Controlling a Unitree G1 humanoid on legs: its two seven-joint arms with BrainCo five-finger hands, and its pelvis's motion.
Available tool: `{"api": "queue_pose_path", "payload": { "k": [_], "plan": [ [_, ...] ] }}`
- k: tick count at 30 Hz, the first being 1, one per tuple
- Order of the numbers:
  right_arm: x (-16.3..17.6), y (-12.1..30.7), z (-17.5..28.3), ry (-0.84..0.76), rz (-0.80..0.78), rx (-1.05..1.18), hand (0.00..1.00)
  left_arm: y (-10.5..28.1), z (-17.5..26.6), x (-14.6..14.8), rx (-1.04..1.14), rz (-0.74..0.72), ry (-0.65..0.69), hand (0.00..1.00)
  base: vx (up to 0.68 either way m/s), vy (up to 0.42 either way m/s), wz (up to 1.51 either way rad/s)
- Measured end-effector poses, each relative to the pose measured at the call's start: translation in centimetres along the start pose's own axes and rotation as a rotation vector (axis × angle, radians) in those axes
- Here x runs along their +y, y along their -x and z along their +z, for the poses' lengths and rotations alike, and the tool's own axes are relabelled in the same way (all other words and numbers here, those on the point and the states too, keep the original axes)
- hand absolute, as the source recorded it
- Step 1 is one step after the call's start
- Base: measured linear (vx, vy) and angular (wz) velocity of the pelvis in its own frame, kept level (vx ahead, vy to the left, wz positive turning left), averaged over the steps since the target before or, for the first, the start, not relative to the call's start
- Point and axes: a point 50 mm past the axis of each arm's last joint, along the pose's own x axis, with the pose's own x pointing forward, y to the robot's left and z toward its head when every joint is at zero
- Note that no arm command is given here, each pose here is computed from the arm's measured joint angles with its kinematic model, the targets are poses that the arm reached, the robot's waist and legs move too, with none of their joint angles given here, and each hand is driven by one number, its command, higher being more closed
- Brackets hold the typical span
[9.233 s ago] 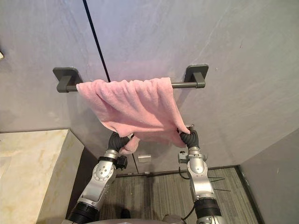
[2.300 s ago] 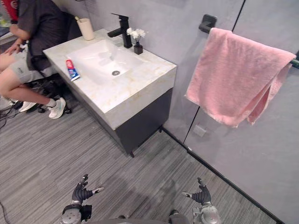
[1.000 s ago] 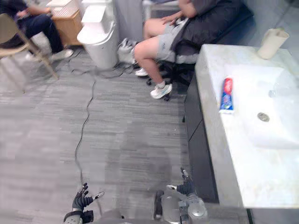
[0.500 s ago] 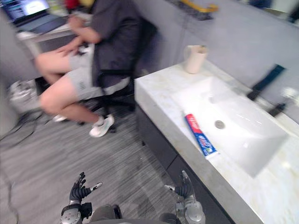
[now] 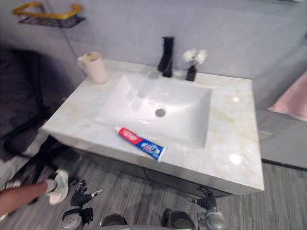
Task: Organize washtable
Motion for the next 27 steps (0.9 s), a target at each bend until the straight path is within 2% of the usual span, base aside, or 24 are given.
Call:
{"api": "queue_pose_path", "payload": {
  "k": [7, 11, 12, 18, 24, 27],
  "plan": [
    [-2.5, 0.1, -0.4, -0.046, -0.108, 0.015, 0.00, 0.5, -1.3, 0.2, 0.051, 0.009, 0.010, 0.00, 0.17, 0.187, -0.73],
    [-2.1, 0.9, -2.0, -0.062, -0.108, 0.065, 0.00, 0.6, -1.7, 1.0, 0.064, 0.031, 0.003, 0.00, 0.15, 0.217, 0.01],
    [-1.8, 0.9, -2.9, -0.079, -0.120, 0.119, 0.00, 1.2, -3.4, 1.1, 0.129, 0.017, -0.027, 0.00, 0.07, 0.078, 0.00],
    [-1.8, 0.9, -2.9, -0.080, -0.120, 0.119, 0.00, 1.2, -3.3, 1.1, 0.129, 0.016, -0.026, 0.00, 0.00, 0.000, 0.00],
    [-1.7, 0.9, -3.0, -0.115, -0.134, 0.126, 0.00, 1.0, -2.9, -0.6, 0.119, -0.046, -0.011, 0.00, 0.00, 0.000, 0.01],
    [-1.4, 0.8, -2.9, -0.139, -0.149, 0.124, 0.00, 0.8, -2.8, -0.6, 0.123, -0.035, 0.025, 0.00, -0.02, -0.017, -0.02]
  ]
}}
